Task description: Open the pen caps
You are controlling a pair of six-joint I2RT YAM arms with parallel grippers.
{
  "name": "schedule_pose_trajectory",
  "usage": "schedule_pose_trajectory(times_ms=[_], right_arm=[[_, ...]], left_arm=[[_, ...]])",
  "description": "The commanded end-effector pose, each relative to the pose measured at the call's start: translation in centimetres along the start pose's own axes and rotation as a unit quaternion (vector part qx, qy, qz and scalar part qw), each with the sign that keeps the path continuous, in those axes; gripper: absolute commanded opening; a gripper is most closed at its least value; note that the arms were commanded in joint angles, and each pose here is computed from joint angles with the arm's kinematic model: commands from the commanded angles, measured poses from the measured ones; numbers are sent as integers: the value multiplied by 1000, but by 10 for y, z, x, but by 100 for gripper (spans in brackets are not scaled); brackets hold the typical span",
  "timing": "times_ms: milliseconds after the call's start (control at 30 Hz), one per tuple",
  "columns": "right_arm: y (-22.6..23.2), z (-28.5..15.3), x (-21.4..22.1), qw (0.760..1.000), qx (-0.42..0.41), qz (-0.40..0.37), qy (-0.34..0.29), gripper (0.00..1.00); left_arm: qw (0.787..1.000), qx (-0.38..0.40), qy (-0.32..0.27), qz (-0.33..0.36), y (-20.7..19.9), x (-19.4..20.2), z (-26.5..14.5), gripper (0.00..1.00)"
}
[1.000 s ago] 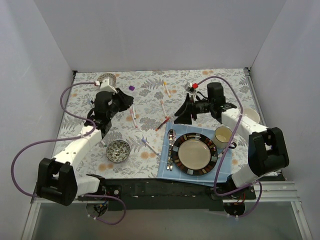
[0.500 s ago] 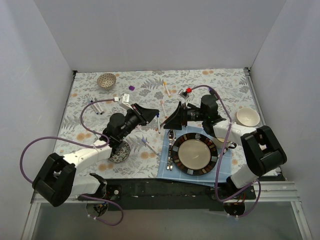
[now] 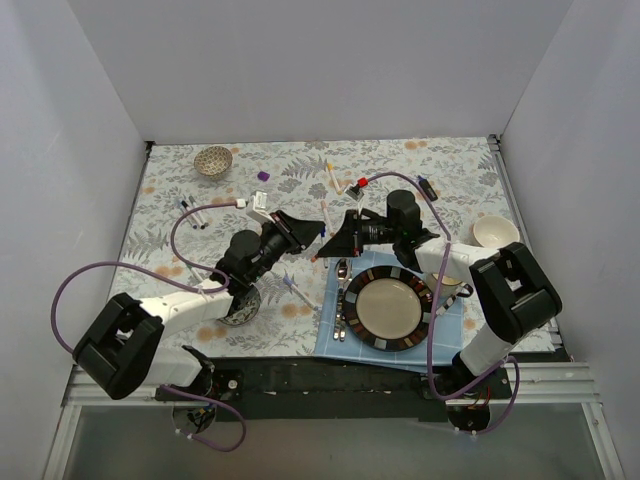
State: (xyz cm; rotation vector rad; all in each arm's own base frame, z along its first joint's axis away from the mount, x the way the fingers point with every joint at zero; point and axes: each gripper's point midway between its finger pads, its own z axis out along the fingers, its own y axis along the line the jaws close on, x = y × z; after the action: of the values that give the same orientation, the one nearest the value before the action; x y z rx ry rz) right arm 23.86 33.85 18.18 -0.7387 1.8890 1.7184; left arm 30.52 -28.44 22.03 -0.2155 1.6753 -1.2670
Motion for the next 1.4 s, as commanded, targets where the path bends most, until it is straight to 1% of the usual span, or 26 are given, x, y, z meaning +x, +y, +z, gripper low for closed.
schedule_pose_trajectory(times_ms=[0,33,67,167,267,367,600,633,700,733,833,867,900,1000,1033,1067,1100,1133,1167,1233,1267,1333,1367], right_arm=[[14,5,-14,999,-32,-30,4,1],[15,6,-16,999,-35,-40,7,1],[14,6,-13,999,-32,-35,15,1],[16,6,-15,998,-36,-50,21,1],[17,5,-15,997,-39,-55,27,1],[16,5,-13,997,-38,-52,31,1],[12,6,-11,997,-33,-51,37,1],[11,6,-10,997,-33,-51,38,1],[12,6,-11,997,-34,-51,38,1],[12,6,-11,997,-35,-53,39,1],[13,6,-11,997,-37,-55,40,1],[12,6,-11,997,-36,-53,41,1],[12,6,-9,997,-37,-53,44,1],[12,5,-3,995,-54,-64,57,1],[17,4,2,993,-74,-68,67,1],[17,2,11,992,-87,-56,77,1],[24,1,12,987,-115,-77,78,1],[25,0,15,986,-124,-74,82,1],[24,1,19,986,-129,-64,87,1],[29,2,23,983,-144,-62,96,1],[30,3,25,982,-146,-61,99,1],[34,8,30,980,-154,-62,107,1],[35,9,31,980,-156,-62,109,1]], left_arm=[[1000,24,-19,2,-18,-11,1,2],[1000,24,-16,6,-17,-10,1,9],[1000,23,-14,10,-17,-9,0,21],[999,24,-1,24,-15,-4,-2,32],[999,26,11,37,-12,2,-4,42],[998,29,14,45,-12,4,-4,43],[998,21,-2,65,-15,-8,-2,40],[998,22,-3,66,-16,-8,-3,37],[997,23,-2,70,-17,-8,-3,34],[997,22,0,71,-16,-8,-3,28],[997,27,0,75,-18,-8,-3,18],[996,30,-1,78,-20,-9,-3,5],[996,29,-4,84,-20,-12,-3,0],[993,14,-32,115,-23,-39,4,0],[989,17,-54,136,-34,-59,9,0],[987,0,-67,146,-26,-76,11,0],[985,-4,-81,153,-27,-90,13,0],[982,5,-96,165,-38,-109,17,0],[978,-5,-116,174,-33,-131,17,0],[973,-12,-130,190,-33,-151,22,0],[967,-10,-147,205,-39,-173,23,0],[964,-16,-155,217,-37,-188,26,0],[959,-17,-167,226,-42,-202,27,0]])
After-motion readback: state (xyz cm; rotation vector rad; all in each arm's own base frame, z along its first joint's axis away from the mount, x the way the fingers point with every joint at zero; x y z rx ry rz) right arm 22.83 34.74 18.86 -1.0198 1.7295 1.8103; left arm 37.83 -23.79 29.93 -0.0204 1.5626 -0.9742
